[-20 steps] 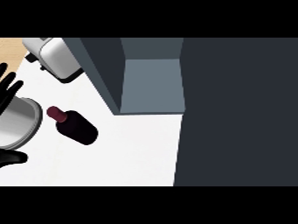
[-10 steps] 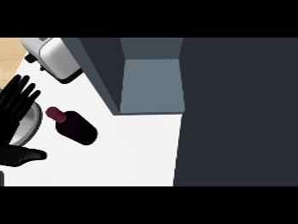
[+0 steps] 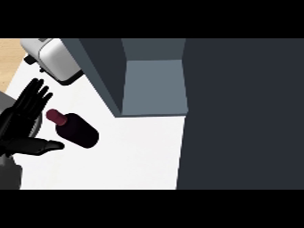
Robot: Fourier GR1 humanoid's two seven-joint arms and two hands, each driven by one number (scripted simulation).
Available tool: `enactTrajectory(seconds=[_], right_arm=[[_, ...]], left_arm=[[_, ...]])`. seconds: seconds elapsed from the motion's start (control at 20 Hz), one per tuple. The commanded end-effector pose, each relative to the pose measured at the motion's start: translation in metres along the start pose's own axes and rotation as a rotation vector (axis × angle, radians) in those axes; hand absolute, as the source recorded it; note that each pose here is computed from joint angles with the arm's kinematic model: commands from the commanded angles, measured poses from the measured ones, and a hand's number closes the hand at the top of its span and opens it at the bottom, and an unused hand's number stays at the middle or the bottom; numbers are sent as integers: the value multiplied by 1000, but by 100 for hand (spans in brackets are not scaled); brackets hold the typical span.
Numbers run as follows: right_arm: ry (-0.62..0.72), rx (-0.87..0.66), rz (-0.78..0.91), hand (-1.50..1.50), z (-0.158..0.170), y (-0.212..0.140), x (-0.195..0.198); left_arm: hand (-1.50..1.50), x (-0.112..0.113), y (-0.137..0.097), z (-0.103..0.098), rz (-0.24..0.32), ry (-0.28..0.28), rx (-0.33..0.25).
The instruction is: Pick up the wine, place it into the cabinet and close the cabinet
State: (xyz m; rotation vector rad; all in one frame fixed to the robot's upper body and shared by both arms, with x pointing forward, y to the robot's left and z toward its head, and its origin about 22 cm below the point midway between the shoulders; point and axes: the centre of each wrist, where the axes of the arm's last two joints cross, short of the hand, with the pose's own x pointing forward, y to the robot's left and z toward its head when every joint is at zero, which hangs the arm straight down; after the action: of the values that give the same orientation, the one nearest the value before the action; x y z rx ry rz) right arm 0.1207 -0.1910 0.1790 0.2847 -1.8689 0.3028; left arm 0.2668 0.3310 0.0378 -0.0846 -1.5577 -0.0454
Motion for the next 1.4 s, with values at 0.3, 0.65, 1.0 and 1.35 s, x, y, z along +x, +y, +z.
enactTrajectory(seconds=[0.3,0.65,1.0,1.35], right_arm=[[-93,6,-27,-150,38,0,50],[-95,9,-24,-150,33,4,51],[-90,8,-27,-150,39,-1,50],[-73,9,-29,-150,35,0,47]], left_arm=[[-150,-62,8,-2,1,56,-9],[-150,-79,9,-20,6,85,-49],[-150,-113,8,-13,44,92,-40],[-150,-138,0,5,90,101,-47]])
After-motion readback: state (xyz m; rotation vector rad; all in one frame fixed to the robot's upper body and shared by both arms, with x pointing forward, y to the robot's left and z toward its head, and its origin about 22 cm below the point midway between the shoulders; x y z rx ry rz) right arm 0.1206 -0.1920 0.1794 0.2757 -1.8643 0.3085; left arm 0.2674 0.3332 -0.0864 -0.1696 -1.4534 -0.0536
